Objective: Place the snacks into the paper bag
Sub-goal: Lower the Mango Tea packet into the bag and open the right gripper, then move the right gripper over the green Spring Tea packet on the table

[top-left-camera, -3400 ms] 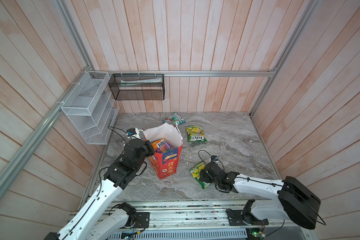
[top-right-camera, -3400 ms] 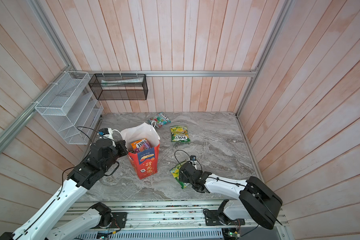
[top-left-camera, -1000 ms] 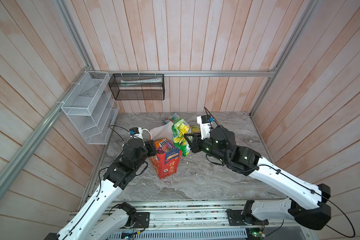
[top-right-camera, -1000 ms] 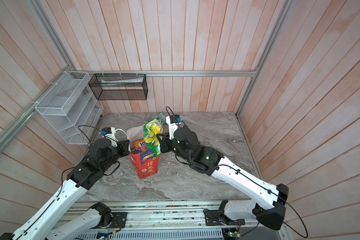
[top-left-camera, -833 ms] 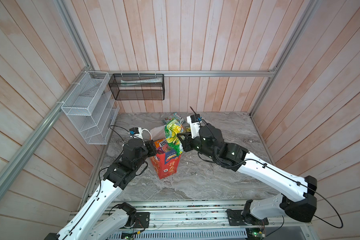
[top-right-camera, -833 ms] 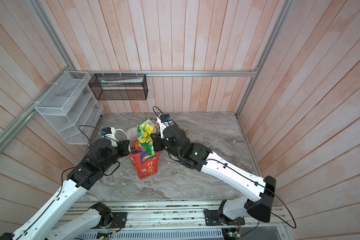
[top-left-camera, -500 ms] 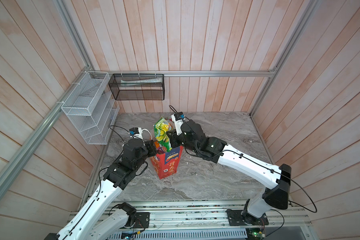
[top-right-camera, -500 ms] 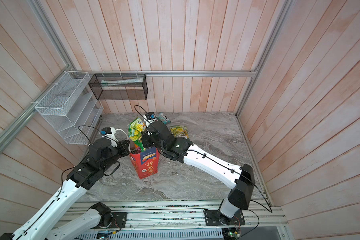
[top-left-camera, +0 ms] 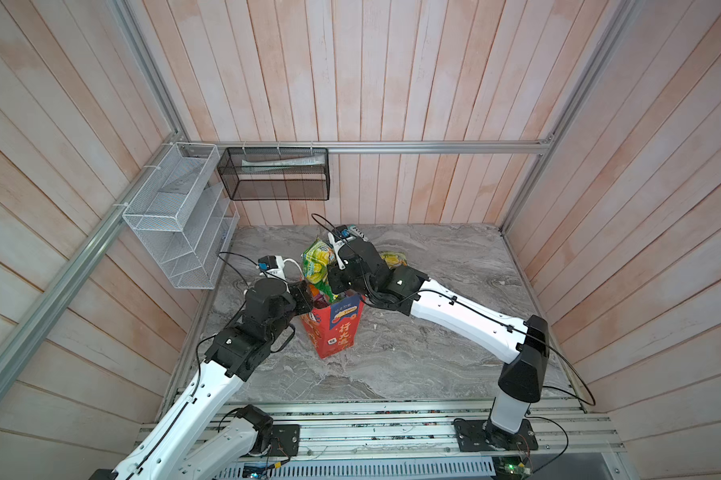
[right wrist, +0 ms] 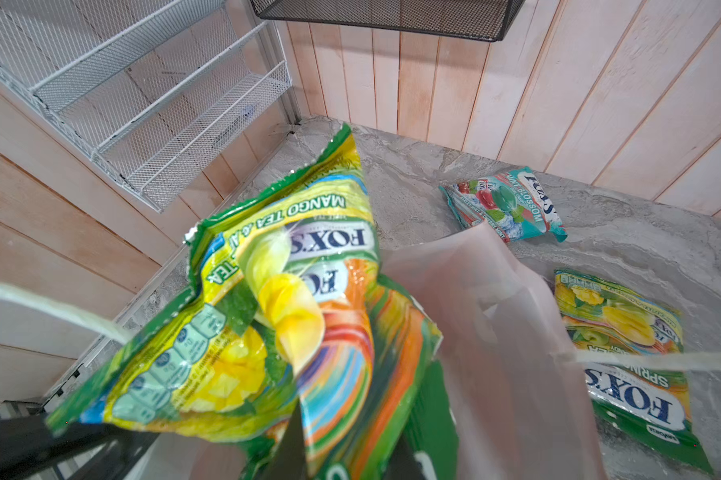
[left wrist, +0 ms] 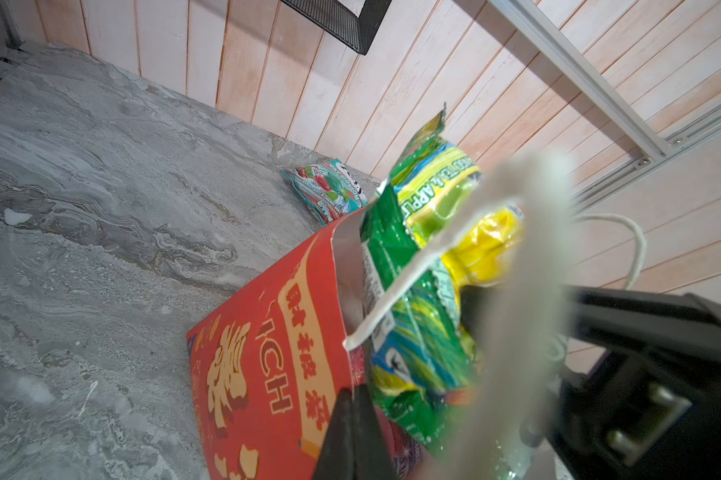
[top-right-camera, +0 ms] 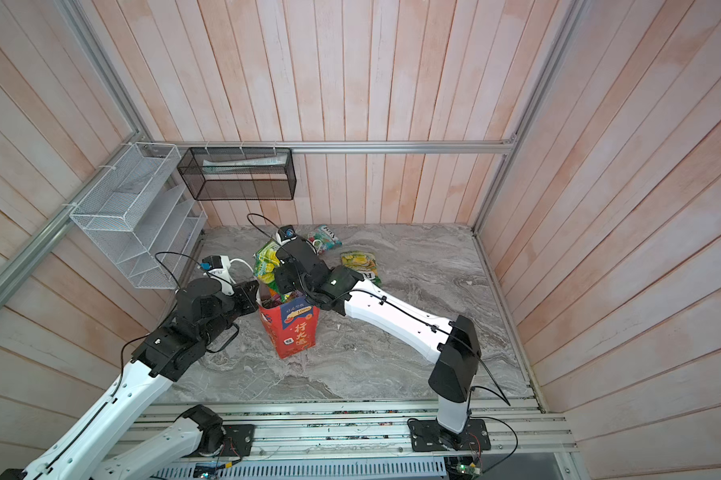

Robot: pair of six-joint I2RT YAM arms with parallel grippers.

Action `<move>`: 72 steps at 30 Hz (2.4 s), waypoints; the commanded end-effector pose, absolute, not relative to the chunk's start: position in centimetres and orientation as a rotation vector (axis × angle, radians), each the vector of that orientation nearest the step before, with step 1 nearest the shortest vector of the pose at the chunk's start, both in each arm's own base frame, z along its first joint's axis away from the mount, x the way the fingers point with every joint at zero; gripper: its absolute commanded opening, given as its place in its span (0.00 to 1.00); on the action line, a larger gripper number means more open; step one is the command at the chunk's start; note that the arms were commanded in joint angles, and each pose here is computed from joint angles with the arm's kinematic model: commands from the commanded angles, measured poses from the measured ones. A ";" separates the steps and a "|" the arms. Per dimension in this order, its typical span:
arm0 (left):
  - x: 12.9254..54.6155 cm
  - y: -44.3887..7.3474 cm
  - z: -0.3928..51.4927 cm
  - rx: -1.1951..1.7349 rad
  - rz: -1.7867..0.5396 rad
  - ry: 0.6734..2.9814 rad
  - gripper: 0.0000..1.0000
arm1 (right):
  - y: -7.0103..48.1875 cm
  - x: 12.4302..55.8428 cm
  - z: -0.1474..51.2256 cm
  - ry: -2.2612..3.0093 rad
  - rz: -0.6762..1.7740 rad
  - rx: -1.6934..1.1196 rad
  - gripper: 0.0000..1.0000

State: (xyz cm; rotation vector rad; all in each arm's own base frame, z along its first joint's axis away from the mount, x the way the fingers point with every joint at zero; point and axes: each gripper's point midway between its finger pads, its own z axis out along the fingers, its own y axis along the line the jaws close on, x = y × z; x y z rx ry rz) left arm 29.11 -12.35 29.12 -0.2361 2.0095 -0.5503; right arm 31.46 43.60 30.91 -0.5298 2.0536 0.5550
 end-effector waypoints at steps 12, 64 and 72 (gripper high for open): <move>29.0 -11.8 30.3 -0.239 -0.542 1.956 0.00 | 42.2 31.6 30.9 2.138 0.456 -0.542 0.16; 29.0 -7.4 29.0 -0.444 -0.312 1.954 0.00 | 20.1 37.9 35.6 1.928 0.629 0.049 0.91; 28.6 -7.4 29.5 -0.453 -0.353 1.924 0.00 | 19.5 43.6 25.2 2.142 0.686 0.127 0.90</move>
